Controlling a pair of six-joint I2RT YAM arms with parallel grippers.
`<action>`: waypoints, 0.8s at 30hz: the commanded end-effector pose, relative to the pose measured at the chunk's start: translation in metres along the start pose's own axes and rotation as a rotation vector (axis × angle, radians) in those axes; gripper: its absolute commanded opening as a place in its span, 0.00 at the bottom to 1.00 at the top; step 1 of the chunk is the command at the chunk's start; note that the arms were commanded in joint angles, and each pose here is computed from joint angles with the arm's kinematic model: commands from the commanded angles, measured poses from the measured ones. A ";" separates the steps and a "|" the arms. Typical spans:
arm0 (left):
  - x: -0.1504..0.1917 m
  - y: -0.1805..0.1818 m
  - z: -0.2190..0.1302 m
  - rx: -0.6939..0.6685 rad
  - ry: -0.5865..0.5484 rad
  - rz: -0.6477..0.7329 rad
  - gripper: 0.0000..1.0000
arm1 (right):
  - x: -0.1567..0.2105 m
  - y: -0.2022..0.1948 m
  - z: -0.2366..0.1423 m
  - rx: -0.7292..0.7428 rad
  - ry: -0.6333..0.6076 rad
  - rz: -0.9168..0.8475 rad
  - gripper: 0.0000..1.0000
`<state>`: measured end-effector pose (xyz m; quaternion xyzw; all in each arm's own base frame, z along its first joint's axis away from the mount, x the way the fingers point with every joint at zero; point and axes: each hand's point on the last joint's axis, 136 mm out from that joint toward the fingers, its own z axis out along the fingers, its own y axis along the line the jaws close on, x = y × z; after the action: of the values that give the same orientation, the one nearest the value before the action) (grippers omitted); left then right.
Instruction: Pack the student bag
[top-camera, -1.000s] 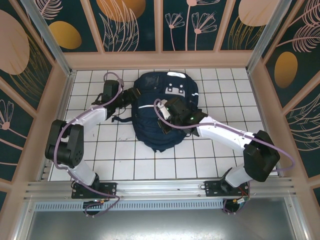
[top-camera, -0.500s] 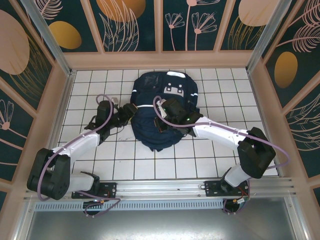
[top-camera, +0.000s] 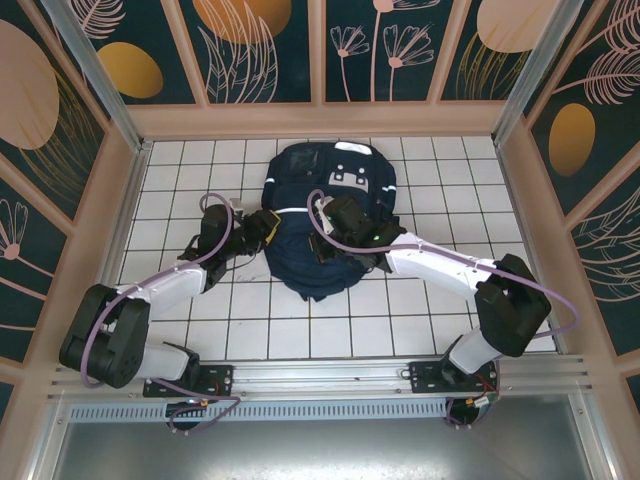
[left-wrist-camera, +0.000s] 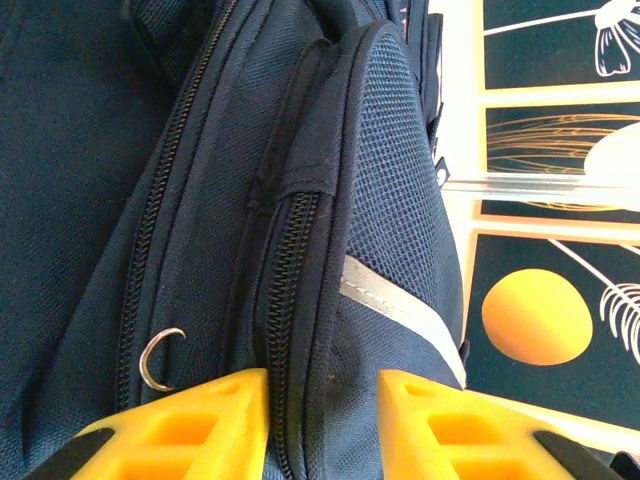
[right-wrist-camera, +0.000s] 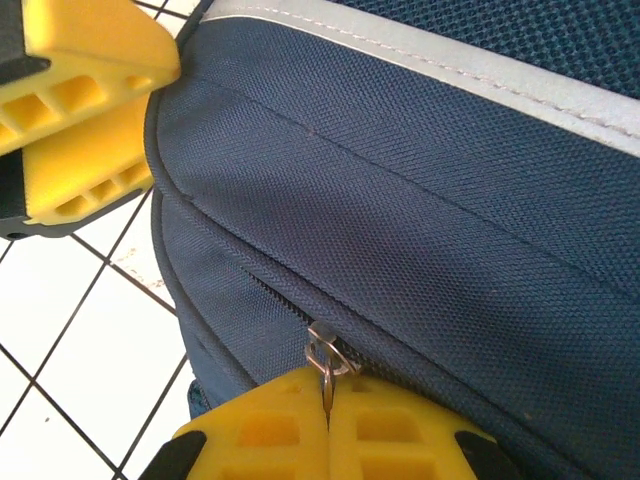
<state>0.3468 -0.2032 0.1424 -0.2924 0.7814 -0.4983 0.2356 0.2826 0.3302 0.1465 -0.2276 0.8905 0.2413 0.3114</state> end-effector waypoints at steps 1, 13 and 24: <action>0.002 -0.004 0.004 0.025 0.001 -0.011 0.26 | -0.019 0.002 -0.009 0.016 -0.052 -0.004 0.00; -0.010 0.009 0.003 -0.034 -0.071 0.039 0.04 | 0.007 -0.074 -0.042 0.338 0.003 0.012 0.00; -0.017 0.014 -0.001 -0.060 -0.106 0.068 0.00 | 0.004 -0.142 -0.072 0.499 0.000 0.075 0.00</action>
<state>0.3452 -0.2094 0.1390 -0.2740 0.7900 -0.4890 0.2482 0.3112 0.2229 0.1444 -0.1458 0.9299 0.1046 0.3211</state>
